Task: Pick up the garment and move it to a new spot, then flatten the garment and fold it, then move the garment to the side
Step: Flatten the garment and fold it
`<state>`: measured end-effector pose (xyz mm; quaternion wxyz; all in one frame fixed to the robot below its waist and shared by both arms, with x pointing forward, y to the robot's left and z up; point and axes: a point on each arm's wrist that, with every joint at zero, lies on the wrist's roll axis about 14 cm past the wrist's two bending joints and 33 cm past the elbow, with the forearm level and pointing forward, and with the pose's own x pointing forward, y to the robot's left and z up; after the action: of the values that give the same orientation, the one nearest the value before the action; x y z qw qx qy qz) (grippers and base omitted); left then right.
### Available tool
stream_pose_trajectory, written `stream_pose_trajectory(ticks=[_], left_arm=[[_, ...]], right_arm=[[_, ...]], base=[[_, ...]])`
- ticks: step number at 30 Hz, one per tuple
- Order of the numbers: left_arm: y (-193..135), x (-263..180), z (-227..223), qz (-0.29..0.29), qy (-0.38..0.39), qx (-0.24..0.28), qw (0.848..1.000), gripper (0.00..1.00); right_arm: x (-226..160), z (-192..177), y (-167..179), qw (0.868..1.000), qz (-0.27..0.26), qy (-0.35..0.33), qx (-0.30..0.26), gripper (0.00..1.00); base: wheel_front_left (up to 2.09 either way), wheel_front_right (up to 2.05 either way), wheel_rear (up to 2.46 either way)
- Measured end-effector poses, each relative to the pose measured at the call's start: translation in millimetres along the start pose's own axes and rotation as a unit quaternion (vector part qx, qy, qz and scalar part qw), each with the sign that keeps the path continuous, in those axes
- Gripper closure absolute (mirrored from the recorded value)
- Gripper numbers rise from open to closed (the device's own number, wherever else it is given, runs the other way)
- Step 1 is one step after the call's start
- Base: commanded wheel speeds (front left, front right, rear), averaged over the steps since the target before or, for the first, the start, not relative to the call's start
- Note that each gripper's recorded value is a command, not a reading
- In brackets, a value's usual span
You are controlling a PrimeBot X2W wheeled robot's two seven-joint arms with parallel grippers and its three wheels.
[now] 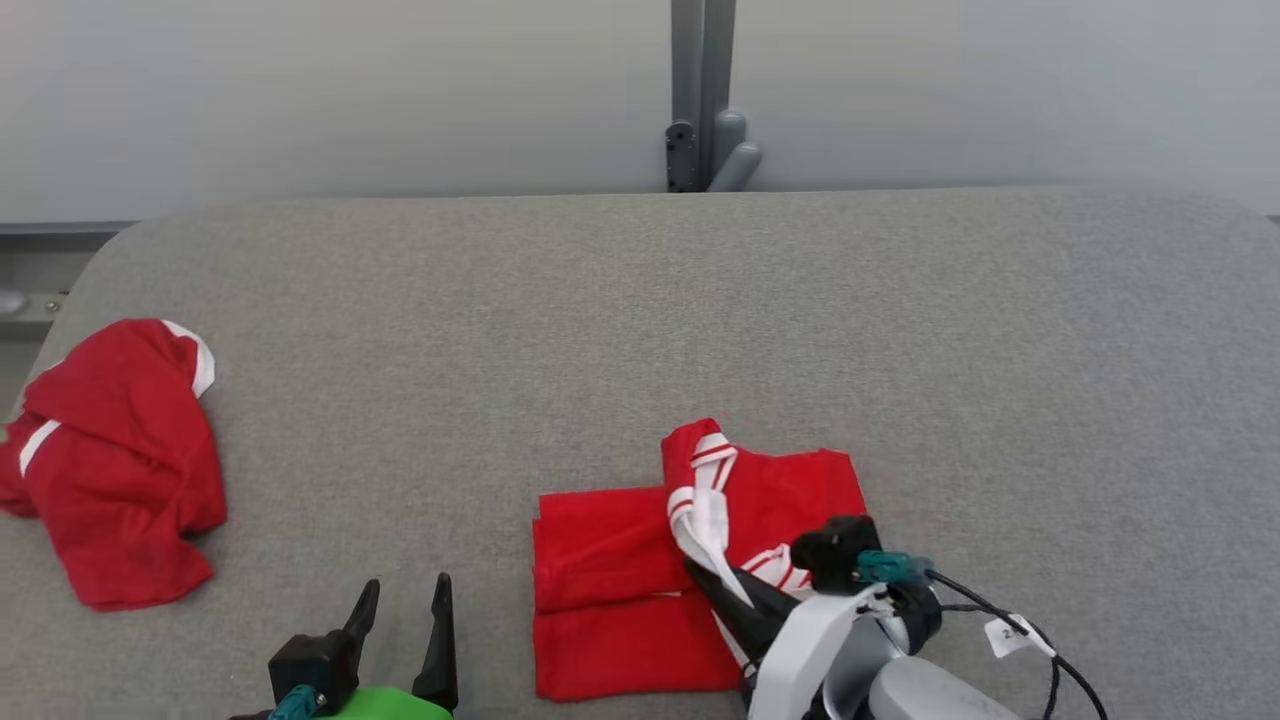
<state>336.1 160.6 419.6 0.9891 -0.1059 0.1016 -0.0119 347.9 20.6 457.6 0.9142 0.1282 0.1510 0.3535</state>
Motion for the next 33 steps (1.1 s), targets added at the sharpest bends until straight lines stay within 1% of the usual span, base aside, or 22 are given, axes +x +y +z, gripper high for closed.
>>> stream_pose_trajectory(ticks=[3, 5, 11, 12, 13, 14, 16, 21, 24, 28, 31, 33], left_arm=[[7.5, -6.0, -1.1, 0.013, 0.0, -0.003, 1.0, 0.0], [13.5, -9.9, -0.8, 0.025, -0.002, -0.005, 1.0, 0.0], [32.4, -22.6, -1.3, 0.058, -0.005, -0.012, 0.998, 0.0], [35.1, -24.5, -1.6, 0.063, -0.005, -0.013, 0.998, 0.0], [37.2, -26.2, -2.2, 0.066, -0.005, -0.013, 0.998, 0.0], [39.3, -27.7, -2.6, 0.07, -0.005, -0.014, 0.997, 0.0], [42.5, -29.5, -2.7, 0.076, -0.005, -0.015, 0.997, 0.0], [44.6, -27.3, 0.5, 0.081, -0.01, -0.014, 0.997, 0.0], [44.3, -25.2, 3.9, 0.08, -0.015, -0.015, 0.997, 0.0], [39.2, -21.8, 5.6, 0.072, -0.017, -0.014, 0.997, 0.0], [35.1, -18.7, 7.4, 0.064, -0.019, -0.013, 0.998, 0.0], [32.3, -17.8, 7.7, 0.06, -0.02, -0.012, 0.998, 0.0]], right_arm=[[15.7, -2.5, 22.0, 0.999, 0.035, 0.012, -0.013, 1.0], [24.8, -4.9, 30.4, 0.998, 0.049, 0.021, -0.019, 1.0], [46.0, -14.8, 37.5, 0.996, 0.065, 0.042, -0.034, 1.0], [48.3, -16.5, 37.6, 0.996, 0.066, 0.045, -0.035, 0.96], [50.3, -17.1, 37.9, 0.996, 0.066, 0.044, -0.029, 0.69], [52.5, -17.1, 38.5, 0.997, 0.065, 0.042, -0.021, 0.0], [56.9, -10.6, 41.0, 0.997, 0.068, 0.027, -0.014, 0.0], [58.6, 18.9, 37.9, 0.997, 0.057, -0.033, 0.03, 0.0], [51.0, 40.2, 15.5, 0.996, 0.028, -0.07, 0.039, 0.0], [25.5, 56.2, -33.6, 0.993, -0.039, -0.107, 0.045, 0.0], [5.4, 45.2, -51.7, 0.991, -0.07, -0.104, 0.044, 0.0], [-4.3, 35.8, -54.4, 0.991, -0.079, -0.098, 0.046, 0.0]], base=[[0.0, 0.0, 0.0], [0.0, 0.0, 0.0], [0.0, 0.0, 0.0], [0.0, 0.0, 0.0], [0.0, 0.0, 0.0], [0.0, 0.0, 0.0], [0.0, 0.0, 0.0], [0.0, 0.0, 0.0], [0.0, 0.0, 0.0], [0.0, 0.0, 0.0], [0.0, 0.0, 0.0], [0.0, 0.0, 0.0]])
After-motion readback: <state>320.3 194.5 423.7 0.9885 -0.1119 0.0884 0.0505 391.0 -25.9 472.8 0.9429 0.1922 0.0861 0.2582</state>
